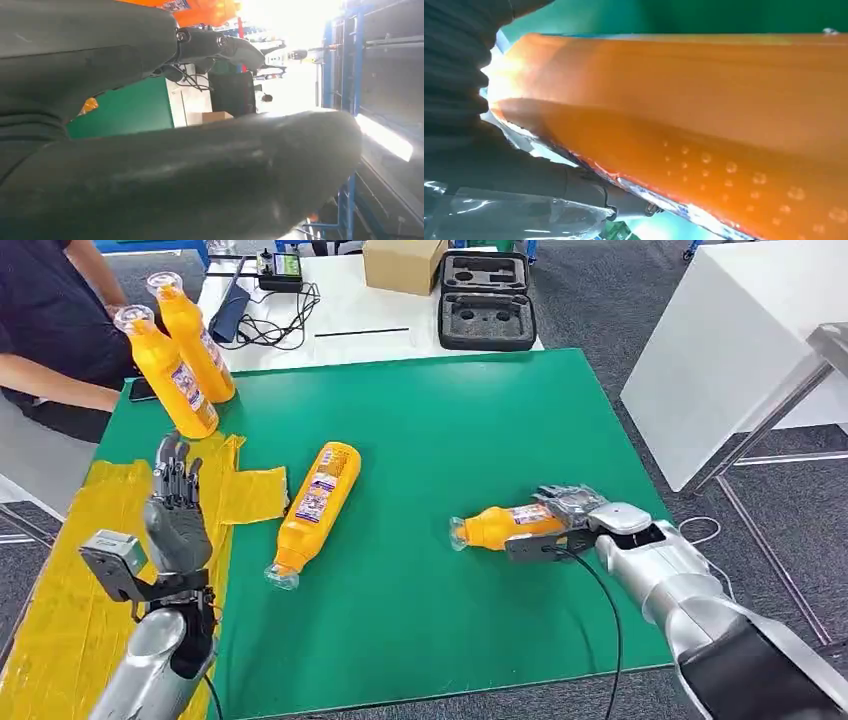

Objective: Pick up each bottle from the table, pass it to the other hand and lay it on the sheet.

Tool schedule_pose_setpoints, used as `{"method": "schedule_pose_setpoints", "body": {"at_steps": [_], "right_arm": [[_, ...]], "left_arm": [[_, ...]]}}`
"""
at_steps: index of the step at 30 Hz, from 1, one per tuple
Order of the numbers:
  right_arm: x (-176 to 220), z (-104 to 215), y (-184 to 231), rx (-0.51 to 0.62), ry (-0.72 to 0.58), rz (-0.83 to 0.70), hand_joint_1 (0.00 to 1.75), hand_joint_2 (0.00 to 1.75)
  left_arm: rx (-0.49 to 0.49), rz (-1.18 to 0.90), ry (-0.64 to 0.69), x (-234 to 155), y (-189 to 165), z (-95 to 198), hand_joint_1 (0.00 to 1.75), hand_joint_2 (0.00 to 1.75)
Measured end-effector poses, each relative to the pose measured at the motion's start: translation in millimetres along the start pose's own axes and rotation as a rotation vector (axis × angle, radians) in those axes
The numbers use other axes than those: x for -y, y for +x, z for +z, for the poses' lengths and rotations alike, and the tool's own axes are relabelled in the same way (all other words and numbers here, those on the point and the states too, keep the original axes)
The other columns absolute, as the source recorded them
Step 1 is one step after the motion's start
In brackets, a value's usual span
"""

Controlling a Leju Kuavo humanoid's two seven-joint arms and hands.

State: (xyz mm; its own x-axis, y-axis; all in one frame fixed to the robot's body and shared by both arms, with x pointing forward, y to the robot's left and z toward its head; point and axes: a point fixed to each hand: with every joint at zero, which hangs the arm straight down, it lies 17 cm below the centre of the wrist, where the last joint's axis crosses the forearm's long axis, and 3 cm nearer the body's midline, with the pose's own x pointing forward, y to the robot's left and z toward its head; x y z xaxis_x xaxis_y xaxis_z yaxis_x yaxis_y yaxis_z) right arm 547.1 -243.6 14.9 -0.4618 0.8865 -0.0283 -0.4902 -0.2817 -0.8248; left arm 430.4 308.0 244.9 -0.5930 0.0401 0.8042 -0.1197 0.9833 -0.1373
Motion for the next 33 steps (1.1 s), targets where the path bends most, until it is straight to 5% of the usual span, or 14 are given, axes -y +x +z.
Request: {"method": "schedule_pose_setpoints", "body": {"at_steps": [11, 33], "right_arm": [[-3.3, 12.4, -38.7, -0.073, 0.027, 0.034, 0.0, 1.75], [-8.0, 13.8, -49.4, -0.126, 0.011, 0.04, 0.0, 1.75]], "left_arm": [[0.0, -0.011, 0.063, -25.8, 2.9, 18.4, 0.0, 0.0], [0.003, -0.034, 0.099, -38.6, 14.3, 33.5, 0.0, 0.0]]}}
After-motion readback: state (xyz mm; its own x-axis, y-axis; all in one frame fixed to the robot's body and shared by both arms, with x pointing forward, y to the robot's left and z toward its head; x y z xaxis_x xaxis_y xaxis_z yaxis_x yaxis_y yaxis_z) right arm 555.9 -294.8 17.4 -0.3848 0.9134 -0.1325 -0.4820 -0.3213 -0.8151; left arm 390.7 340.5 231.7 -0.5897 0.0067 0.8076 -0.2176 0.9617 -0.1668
